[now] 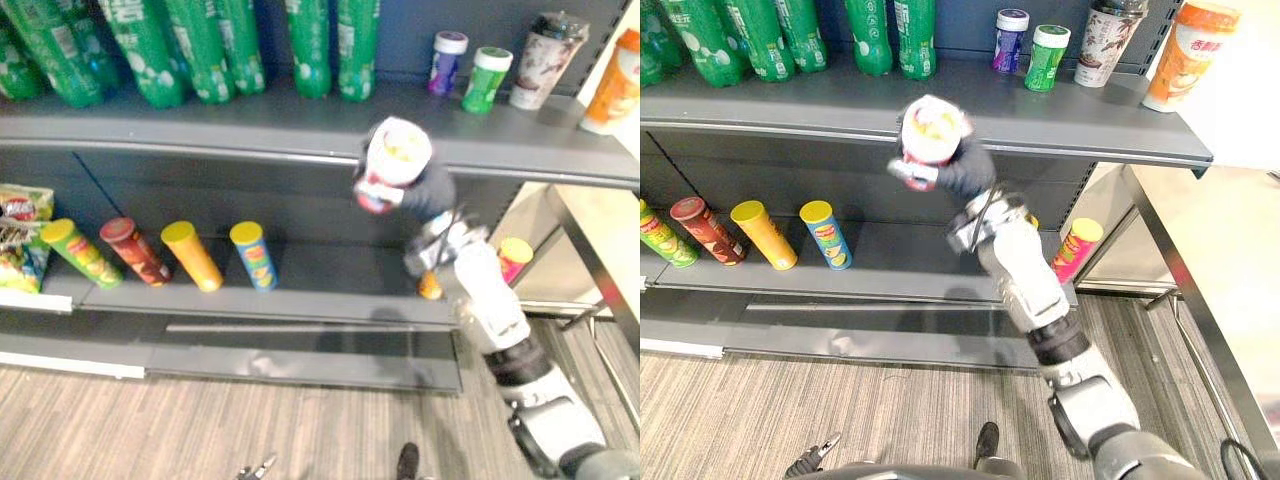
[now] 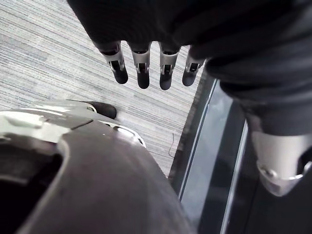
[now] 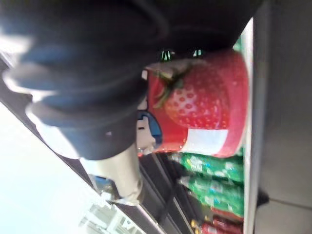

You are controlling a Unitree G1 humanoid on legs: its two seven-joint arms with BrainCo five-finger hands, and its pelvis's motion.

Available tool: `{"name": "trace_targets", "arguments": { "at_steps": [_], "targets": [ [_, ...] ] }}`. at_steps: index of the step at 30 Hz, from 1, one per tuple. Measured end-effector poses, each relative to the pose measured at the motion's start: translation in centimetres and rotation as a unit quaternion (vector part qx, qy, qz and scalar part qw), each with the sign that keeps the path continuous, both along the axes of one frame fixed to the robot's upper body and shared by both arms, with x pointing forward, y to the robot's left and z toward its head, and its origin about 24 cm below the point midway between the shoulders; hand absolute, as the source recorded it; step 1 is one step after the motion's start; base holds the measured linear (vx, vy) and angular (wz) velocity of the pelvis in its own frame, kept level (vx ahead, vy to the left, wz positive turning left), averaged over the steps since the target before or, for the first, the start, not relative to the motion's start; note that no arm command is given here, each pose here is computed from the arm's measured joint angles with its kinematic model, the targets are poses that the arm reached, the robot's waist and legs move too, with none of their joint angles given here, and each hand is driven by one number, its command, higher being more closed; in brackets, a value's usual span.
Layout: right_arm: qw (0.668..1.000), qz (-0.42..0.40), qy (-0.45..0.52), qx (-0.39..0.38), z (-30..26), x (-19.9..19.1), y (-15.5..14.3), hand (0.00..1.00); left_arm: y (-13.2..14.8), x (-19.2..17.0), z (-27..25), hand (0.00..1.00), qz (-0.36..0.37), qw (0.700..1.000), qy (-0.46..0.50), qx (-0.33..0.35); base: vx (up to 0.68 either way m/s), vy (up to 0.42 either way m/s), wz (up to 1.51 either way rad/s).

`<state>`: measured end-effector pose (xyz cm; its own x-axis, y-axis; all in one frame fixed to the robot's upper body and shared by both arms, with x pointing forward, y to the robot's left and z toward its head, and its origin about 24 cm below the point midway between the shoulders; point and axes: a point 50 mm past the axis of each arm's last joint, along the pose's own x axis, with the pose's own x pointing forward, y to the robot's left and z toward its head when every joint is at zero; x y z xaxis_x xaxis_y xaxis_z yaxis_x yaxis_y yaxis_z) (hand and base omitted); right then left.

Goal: Put the gum and the chips on the shelf.

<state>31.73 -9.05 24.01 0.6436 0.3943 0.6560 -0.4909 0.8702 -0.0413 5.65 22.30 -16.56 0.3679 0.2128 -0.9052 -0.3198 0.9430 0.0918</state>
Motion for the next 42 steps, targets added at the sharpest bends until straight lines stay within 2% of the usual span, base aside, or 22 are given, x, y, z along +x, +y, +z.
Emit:
{"name": "trace_targets", "arguments": {
  "at_steps": [6,23,36,37,42],
  "targets": [
    [0.997,-0.080,-0.004,-0.004,2.4,2.3,-2.7,1.00,0.1,-0.2,0.0,0.00,0.000,1.000,0.001,0.001,0.00,0.000,0.00],
    [0.978,-0.191,0.078,0.018,2.7,6.5,-6.9,1.00,0.2,0.2,0.2,0.00,0.007,1.000,-0.014,-0.001,0.00,0.000,-0.01],
    [0.975,-0.209,0.072,-0.016,2.6,6.7,-7.2,1.00,0.4,0.4,0.3,0.00,0.004,1.000,-0.018,0.000,0.01,0.004,-0.03],
    [0.975,-0.209,0.072,-0.016,2.6,6.7,-7.2,0.00,0.4,0.4,0.3,0.00,0.004,1.000,-0.018,-0.001,0.00,0.000,0.00],
    [0.975,-0.209,0.073,-0.016,2.5,6.7,-7.2,0.00,0.3,0.4,0.3,0.00,0.003,1.000,-0.019,-0.002,0.00,0.000,0.00]
  ]
}}
